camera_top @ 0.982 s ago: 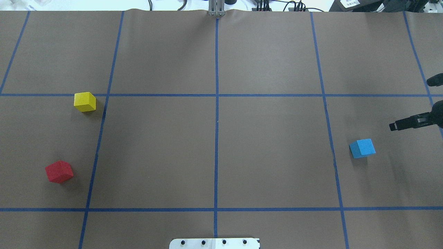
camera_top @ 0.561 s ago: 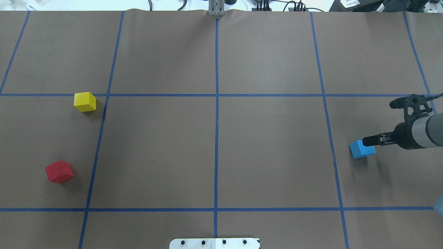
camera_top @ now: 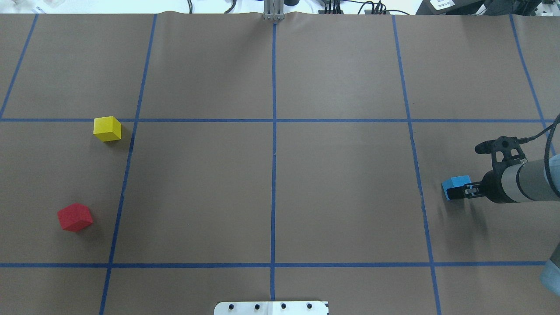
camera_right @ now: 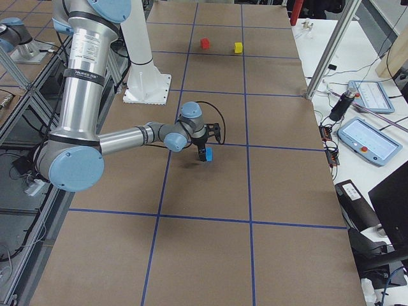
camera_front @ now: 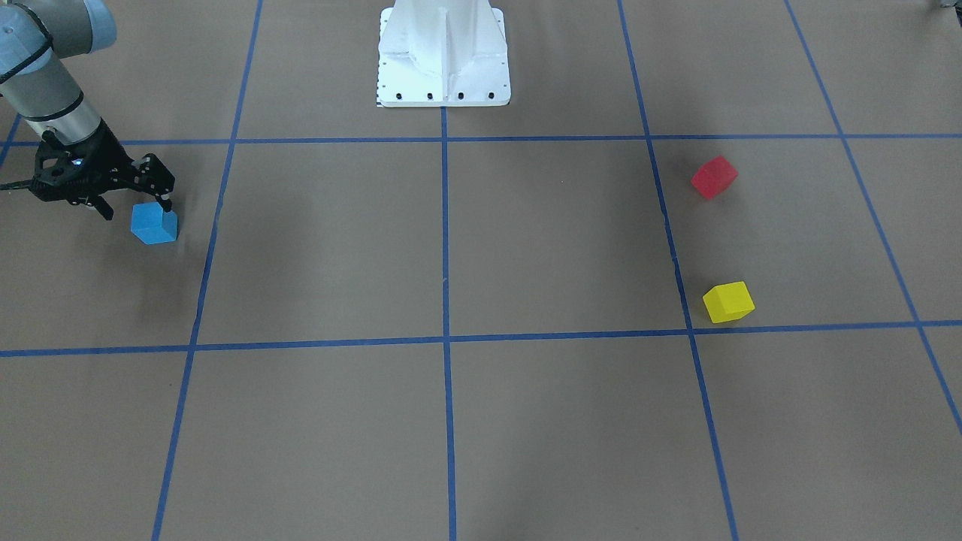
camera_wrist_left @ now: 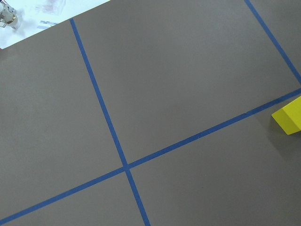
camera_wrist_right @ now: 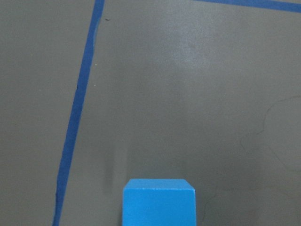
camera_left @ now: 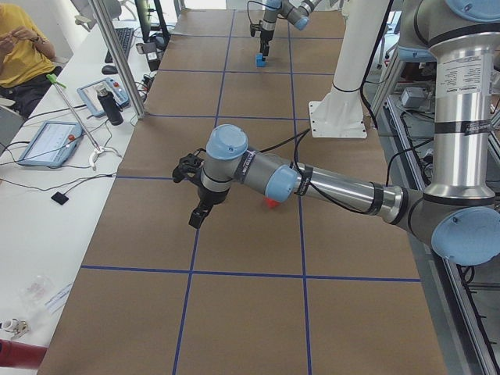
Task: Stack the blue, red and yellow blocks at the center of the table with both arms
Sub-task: 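Reach the right gripper down to the blue cube and grasp it, then carry the blue cube with the right gripper to the table center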
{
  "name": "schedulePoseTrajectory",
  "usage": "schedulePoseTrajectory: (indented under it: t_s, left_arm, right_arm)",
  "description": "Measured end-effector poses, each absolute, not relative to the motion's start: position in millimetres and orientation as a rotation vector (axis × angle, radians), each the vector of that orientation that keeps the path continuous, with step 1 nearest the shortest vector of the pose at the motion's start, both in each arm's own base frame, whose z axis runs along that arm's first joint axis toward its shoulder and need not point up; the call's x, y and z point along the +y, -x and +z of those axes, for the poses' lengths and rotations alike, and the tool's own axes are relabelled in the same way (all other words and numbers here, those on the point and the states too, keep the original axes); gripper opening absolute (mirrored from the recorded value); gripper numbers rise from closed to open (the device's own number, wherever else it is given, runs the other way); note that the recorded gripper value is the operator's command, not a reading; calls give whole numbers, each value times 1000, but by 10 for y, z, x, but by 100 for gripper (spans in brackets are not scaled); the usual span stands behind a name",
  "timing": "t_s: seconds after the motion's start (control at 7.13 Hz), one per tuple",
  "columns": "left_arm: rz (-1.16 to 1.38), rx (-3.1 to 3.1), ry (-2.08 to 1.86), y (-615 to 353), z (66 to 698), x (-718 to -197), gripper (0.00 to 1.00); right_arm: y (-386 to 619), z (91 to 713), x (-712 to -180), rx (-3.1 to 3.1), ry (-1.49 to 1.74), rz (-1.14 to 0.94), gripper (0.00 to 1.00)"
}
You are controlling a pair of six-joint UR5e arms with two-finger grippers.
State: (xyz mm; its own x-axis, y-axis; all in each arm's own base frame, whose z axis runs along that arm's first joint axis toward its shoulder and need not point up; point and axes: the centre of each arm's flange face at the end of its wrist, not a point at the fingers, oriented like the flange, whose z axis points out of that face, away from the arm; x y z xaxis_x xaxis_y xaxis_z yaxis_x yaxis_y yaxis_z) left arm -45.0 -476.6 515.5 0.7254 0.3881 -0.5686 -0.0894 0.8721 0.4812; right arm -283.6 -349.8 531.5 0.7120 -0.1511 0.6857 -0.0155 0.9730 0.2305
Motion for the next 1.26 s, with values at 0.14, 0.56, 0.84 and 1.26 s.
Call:
schedulePoseTrajectory:
  t_s: [0.14,0.56,0.84,1.26]
  left_arm:
    - [274,716,-446,448,5155,-4766,100]
    - [274,715,-447,447,5153,-4766,100]
    - [274,715,-448,450,5163,-4769,100]
    - [271,717,-441,448,5199,-4770,100]
  right_arm:
    - [2865,5320,-3489,-774,-228,-86,0]
    - [2924,5111,-3560,-808,-256,-114,0]
    - [3278,4450,-3939,-843,-287,-111,0]
    - [4182,2789,-4520,-796,-197,-29,0]
